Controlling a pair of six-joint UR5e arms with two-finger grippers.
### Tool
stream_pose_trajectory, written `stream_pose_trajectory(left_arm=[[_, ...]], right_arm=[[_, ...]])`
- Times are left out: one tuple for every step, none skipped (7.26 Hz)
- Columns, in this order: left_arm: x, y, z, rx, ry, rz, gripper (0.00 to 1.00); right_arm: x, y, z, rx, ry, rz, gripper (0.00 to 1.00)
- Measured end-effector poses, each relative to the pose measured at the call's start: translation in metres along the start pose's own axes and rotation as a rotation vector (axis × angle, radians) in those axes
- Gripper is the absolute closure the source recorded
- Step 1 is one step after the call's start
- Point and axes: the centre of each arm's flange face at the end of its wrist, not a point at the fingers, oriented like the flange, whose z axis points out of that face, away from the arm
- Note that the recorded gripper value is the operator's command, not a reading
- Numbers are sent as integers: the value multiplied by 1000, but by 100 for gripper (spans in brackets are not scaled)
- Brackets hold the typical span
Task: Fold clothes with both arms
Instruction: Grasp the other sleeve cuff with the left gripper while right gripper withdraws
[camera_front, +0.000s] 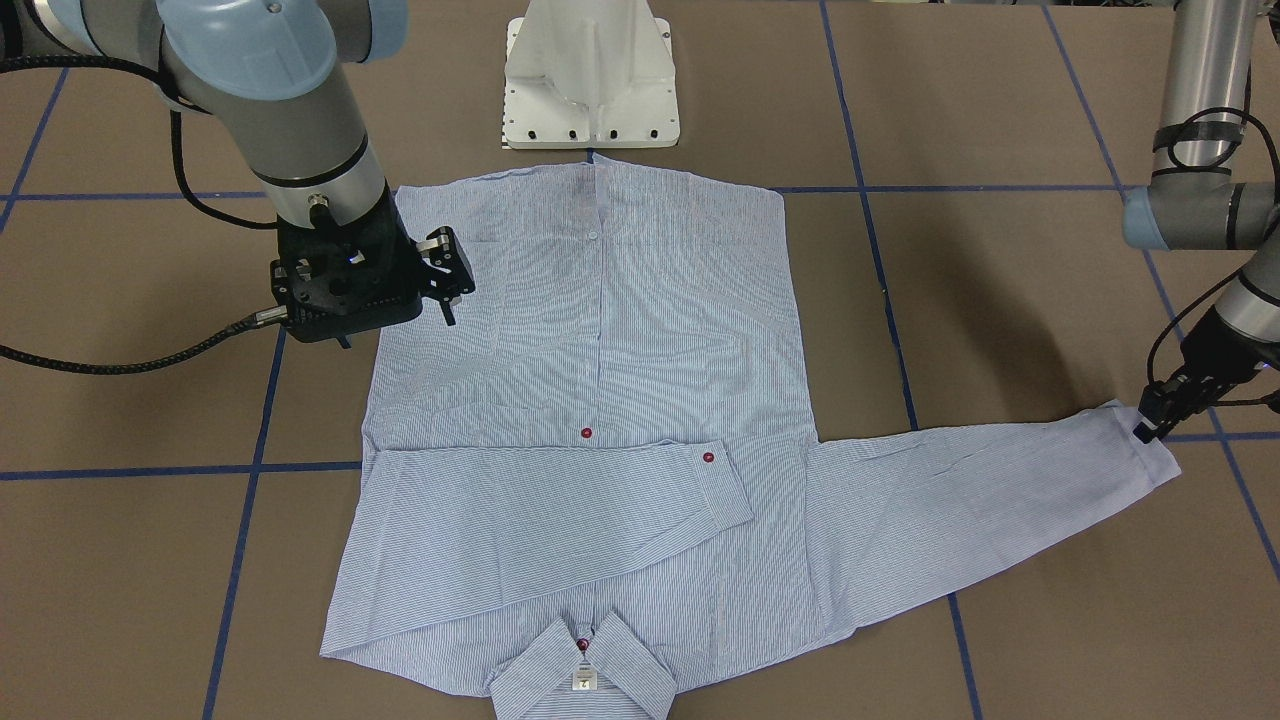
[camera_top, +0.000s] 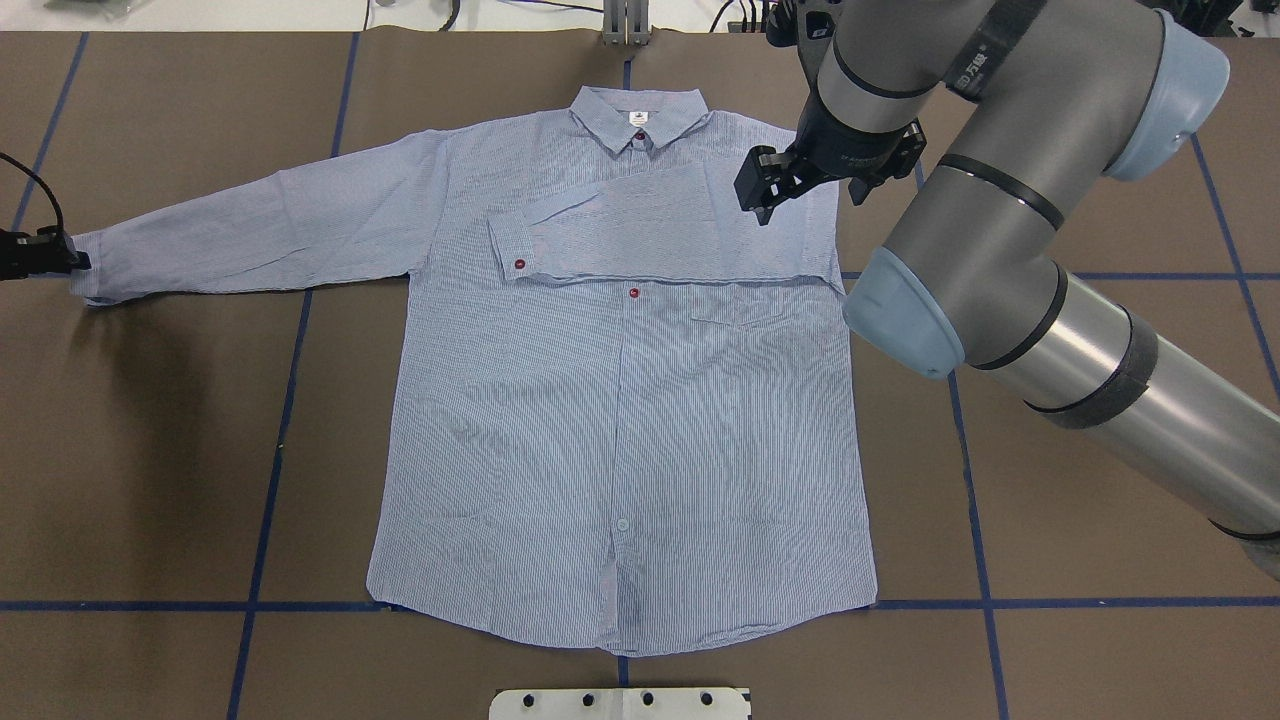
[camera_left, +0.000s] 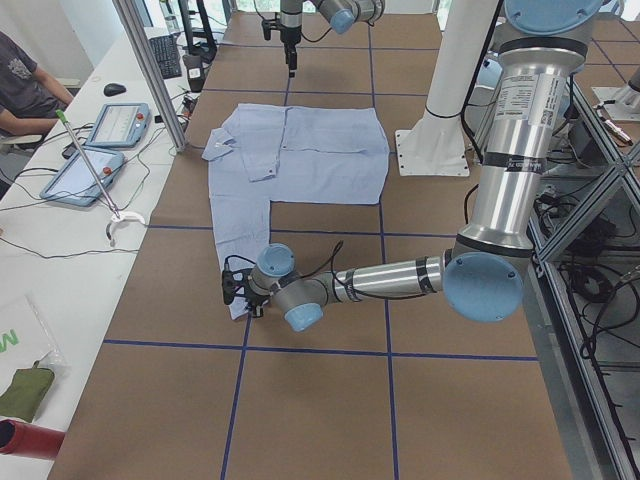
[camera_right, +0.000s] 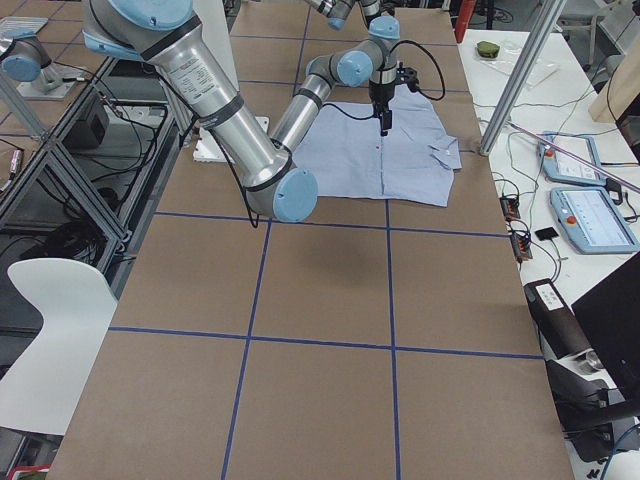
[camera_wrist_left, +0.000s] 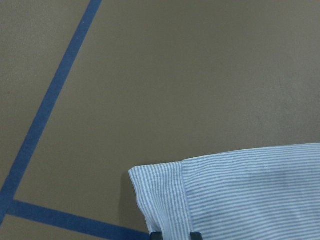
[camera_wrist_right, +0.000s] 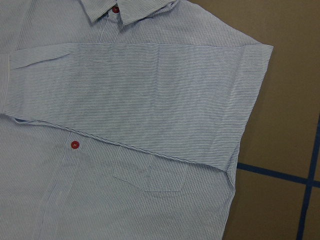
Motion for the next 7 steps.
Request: stream_pose_trajectory(left_arm=[[0, 0, 0, 0, 0, -1, 100], [0, 0, 0, 0, -1, -2, 100], [1, 0, 0, -1, 0, -1, 100], [4, 0, -2, -2, 4, 0, 100], [10, -1, -4, -1, 13, 5, 100], [21, -4, -9, 1, 22, 9, 100], [40, -8, -17, -2, 27, 10, 100]], right_arm=[[0, 0, 0, 0, 0, 1, 0], [0, 0, 1, 0, 0, 2, 0], [-1, 1, 1, 0, 0, 2, 0], [0, 1, 1, 1, -1, 2, 0], [2, 2, 0, 1, -2, 2, 0], [8, 6, 0, 0, -2, 3, 0], [18, 12, 0, 0, 0, 7, 0]])
